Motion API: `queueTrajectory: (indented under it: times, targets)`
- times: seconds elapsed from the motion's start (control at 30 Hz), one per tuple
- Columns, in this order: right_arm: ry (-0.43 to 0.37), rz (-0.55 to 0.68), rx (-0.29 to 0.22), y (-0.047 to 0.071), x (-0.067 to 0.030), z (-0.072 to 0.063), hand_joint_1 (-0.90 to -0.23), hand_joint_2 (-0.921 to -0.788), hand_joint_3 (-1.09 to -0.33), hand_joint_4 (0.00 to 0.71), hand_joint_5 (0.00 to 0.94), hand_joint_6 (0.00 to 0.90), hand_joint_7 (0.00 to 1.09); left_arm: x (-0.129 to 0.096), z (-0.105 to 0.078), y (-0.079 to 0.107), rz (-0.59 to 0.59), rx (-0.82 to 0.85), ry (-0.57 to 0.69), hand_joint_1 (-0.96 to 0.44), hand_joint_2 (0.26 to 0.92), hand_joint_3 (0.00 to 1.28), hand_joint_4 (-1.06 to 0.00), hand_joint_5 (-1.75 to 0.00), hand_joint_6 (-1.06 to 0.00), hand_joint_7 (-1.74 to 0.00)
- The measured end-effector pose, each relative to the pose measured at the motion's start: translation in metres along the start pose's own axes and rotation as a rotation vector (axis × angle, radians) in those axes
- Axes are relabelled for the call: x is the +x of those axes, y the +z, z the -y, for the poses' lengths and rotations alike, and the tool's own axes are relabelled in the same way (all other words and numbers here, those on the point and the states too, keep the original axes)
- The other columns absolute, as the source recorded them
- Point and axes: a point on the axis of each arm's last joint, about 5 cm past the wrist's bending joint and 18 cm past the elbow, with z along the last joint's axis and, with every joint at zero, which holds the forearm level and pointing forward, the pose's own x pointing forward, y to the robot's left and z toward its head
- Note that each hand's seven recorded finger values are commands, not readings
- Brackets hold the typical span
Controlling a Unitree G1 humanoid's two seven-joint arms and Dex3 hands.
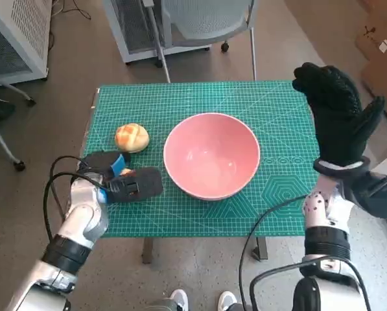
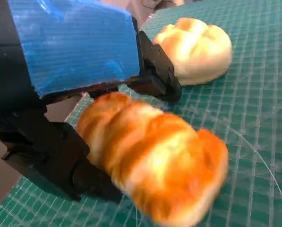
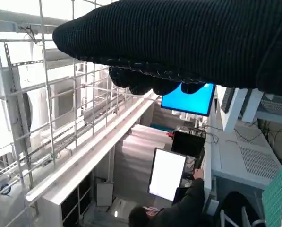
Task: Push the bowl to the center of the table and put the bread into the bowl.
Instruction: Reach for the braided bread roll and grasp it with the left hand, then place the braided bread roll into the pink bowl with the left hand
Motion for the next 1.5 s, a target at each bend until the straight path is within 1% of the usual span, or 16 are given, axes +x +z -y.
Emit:
queueTrajectory:
  times: [0.07, 0.17, 0.23, 0.37, 0.4, 0.47, 0.5, 0.57, 0.67, 0.77, 0.87, 1.07, 1.17, 1.33, 1.5]
  targets:
    - [0.000, 0.001, -0.001, 0.000, 0.0001, 0.000, -0.608, -0.921, -0.750, 0.256, 0.001, 0.356, 0.01, -0.006, 0.001, -0.002, 0.010, -0.014, -0.014, 0.03, 0.752, 0.41, -0.63, -1.39, -0.63, -1.04]
    - [0.002, 0.000, 0.000, 0.001, 0.0000, 0.000, -0.609, -0.921, -0.750, 0.255, 0.000, 0.352, 0.00, -0.015, 0.001, -0.006, 0.018, -0.037, -0.030, 0.01, 0.730, 0.43, -0.64, -1.42, -0.67, -1.00]
    - [0.002, 0.000, -0.001, 0.001, 0.0000, 0.001, -0.609, -0.921, -0.751, 0.255, 0.000, 0.351, 0.00, -0.023, 0.000, -0.007, 0.041, -0.053, -0.030, 0.01, 0.720, 0.43, -0.65, -1.40, -0.70, -0.99]
    - [0.002, 0.000, -0.002, 0.001, 0.0002, 0.001, -0.609, -0.921, -0.751, 0.254, 0.000, 0.349, 0.00, -0.040, -0.006, -0.007, 0.098, -0.091, -0.020, 0.00, 0.737, 0.38, -0.65, -1.34, -0.72, -1.01]
    - [0.003, 0.000, -0.002, 0.001, 0.0002, 0.001, -0.609, -0.921, -0.751, 0.255, 0.000, 0.347, 0.00, -0.044, -0.007, -0.007, 0.109, -0.100, -0.016, 0.00, 0.755, 0.34, -0.66, -1.32, -0.74, -0.99]
    - [0.003, -0.001, -0.002, 0.001, 0.0003, 0.001, -0.609, -0.921, -0.751, 0.255, 0.000, 0.346, 0.00, -0.053, -0.011, -0.008, 0.133, -0.115, 0.002, 0.00, 0.771, 0.31, -0.66, -1.31, -0.75, -0.98]
    - [0.003, -0.001, -0.002, 0.001, 0.0002, 0.001, -0.609, -0.921, -0.751, 0.255, 0.000, 0.345, 0.00, -0.058, -0.015, -0.008, 0.148, -0.125, 0.018, 0.00, 0.774, 0.30, -0.67, -1.30, -0.75, -0.98]
    - [0.003, -0.001, -0.001, 0.001, 0.0003, 0.000, -0.610, -0.921, -0.751, 0.255, 0.000, 0.345, 0.00, -0.067, -0.022, -0.009, 0.173, -0.140, 0.056, 0.00, 0.811, 0.21, -0.70, -1.23, -0.76, -0.98]
    - [0.004, -0.002, -0.001, 0.001, 0.0003, 0.000, -0.610, -0.921, -0.751, 0.255, 0.001, 0.345, 0.00, -0.081, -0.034, -0.010, 0.214, -0.162, 0.128, 0.00, 0.838, 0.14, -0.76, -1.13, -0.76, -1.01]
    - [0.003, -0.006, 0.001, 0.000, -0.0001, 0.000, -0.611, -0.921, -0.751, 0.256, 0.001, 0.345, 0.00, -0.095, -0.045, -0.010, 0.261, -0.182, 0.203, 0.00, 0.848, 0.10, -0.79, -1.08, -0.75, -1.02]
    - [0.002, -0.007, 0.002, 0.000, -0.0004, 0.000, -0.615, -0.921, -0.752, 0.256, 0.001, 0.345, 0.00, -0.104, -0.052, -0.008, 0.299, -0.185, 0.256, 0.00, 0.852, 0.08, -0.82, -1.04, -0.76, -1.02]
    - [0.003, -0.009, 0.004, -0.001, -0.0003, 0.000, -0.622, -0.921, -0.752, 0.258, 0.001, 0.346, 0.00, -0.110, -0.062, 0.000, 0.377, -0.174, 0.317, 0.00, 0.852, 0.05, -0.87, -0.96, -0.77, -1.02]
    - [0.003, -0.009, 0.004, -0.001, -0.0003, 0.000, -0.624, -0.921, -0.753, 0.258, 0.001, 0.345, 0.00, -0.109, -0.068, 0.008, 0.424, -0.160, 0.360, 0.00, 0.852, 0.05, -0.87, -0.95, -0.77, -1.03]
    - [0.004, -0.010, 0.006, -0.001, -0.0003, -0.001, -0.629, -0.921, -0.755, 0.262, 0.003, 0.346, 0.00, -0.103, -0.079, 0.027, 0.503, -0.129, 0.422, 0.00, 0.852, 0.05, -0.87, -0.97, -0.78, -1.00]
    - [0.005, -0.011, 0.007, -0.001, -0.0004, -0.001, -0.631, -0.921, -0.759, 0.261, 0.002, 0.345, 0.00, -0.096, -0.087, 0.050, 0.578, -0.103, 0.436, 0.00, 0.860, 0.05, -0.85, -1.04, -0.78, -0.95]
